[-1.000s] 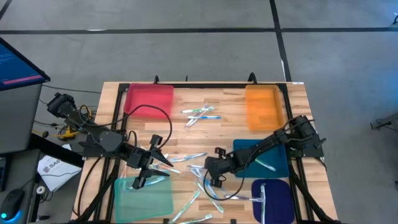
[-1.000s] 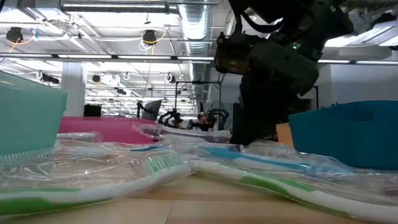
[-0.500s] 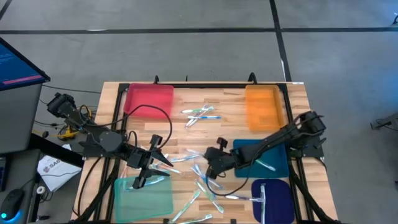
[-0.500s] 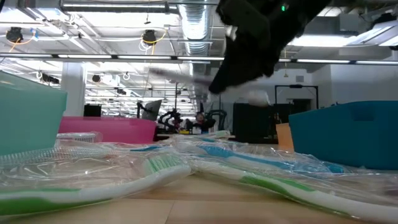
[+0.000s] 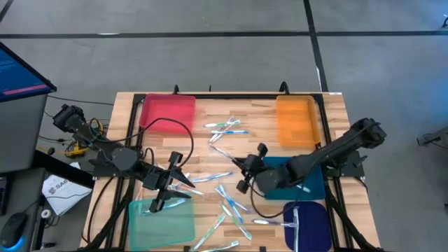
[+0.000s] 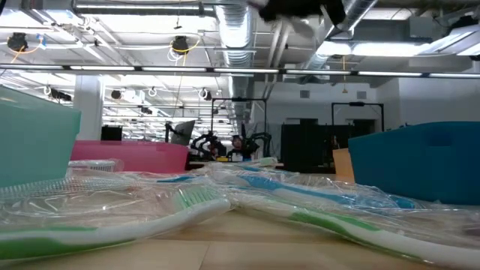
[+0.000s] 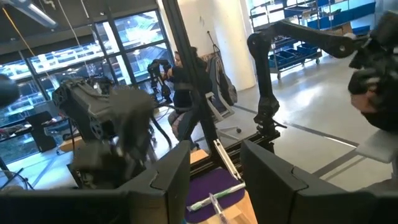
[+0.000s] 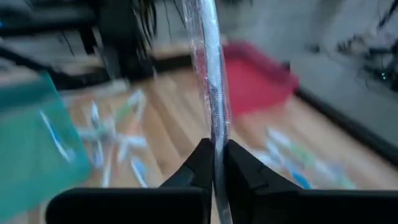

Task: Pick & Place Toothbrushes
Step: Put the violet toothbrush into the pink bin

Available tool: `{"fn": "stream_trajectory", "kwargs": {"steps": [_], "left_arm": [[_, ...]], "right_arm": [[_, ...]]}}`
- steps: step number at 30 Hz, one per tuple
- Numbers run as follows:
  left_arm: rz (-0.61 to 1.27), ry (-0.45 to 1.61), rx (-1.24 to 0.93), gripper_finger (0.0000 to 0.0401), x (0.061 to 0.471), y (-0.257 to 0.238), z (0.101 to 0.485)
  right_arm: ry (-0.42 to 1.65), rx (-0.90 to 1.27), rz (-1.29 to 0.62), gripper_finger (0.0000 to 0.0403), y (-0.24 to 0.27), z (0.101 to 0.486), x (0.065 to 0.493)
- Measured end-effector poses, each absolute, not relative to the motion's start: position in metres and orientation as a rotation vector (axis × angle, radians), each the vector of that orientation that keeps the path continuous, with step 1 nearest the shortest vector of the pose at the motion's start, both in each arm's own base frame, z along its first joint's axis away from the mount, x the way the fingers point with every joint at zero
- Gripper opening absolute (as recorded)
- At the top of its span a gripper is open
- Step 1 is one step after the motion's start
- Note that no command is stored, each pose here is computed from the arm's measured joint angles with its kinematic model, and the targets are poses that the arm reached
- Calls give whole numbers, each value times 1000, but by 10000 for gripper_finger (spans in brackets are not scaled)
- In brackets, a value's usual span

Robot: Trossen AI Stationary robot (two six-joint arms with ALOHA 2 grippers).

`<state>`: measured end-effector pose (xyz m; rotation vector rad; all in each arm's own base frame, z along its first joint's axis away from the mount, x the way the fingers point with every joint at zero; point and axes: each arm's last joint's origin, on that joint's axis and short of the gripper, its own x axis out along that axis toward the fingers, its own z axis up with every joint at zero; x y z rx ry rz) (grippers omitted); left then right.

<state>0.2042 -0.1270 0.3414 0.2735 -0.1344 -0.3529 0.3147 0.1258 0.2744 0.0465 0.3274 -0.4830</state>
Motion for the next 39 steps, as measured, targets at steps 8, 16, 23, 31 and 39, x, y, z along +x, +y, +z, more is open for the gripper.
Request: {"fn": "stream_trajectory", "kwargs": {"steps": [8, 16, 23, 31, 39], "left_arm": [[-275, -55, 296, 136, 215, -109, 334], [-187, -141, 248, 136, 220, -87, 321], [-229, -244, 227, 136, 218, -85, 320], [-215, -222, 229, 136, 225, -83, 314], [-215, -210, 168, 136, 238, -75, 307]], "right_arm": [[-12, -59, -242, 17, 144, 318, 319], [-238, -18, -34, 13, 136, 306, 312], [-282, 42, -34, 17, 126, 277, 331], [-368, 48, 36, 16, 124, 271, 351], [-319, 23, 64, 14, 128, 272, 358]]}}
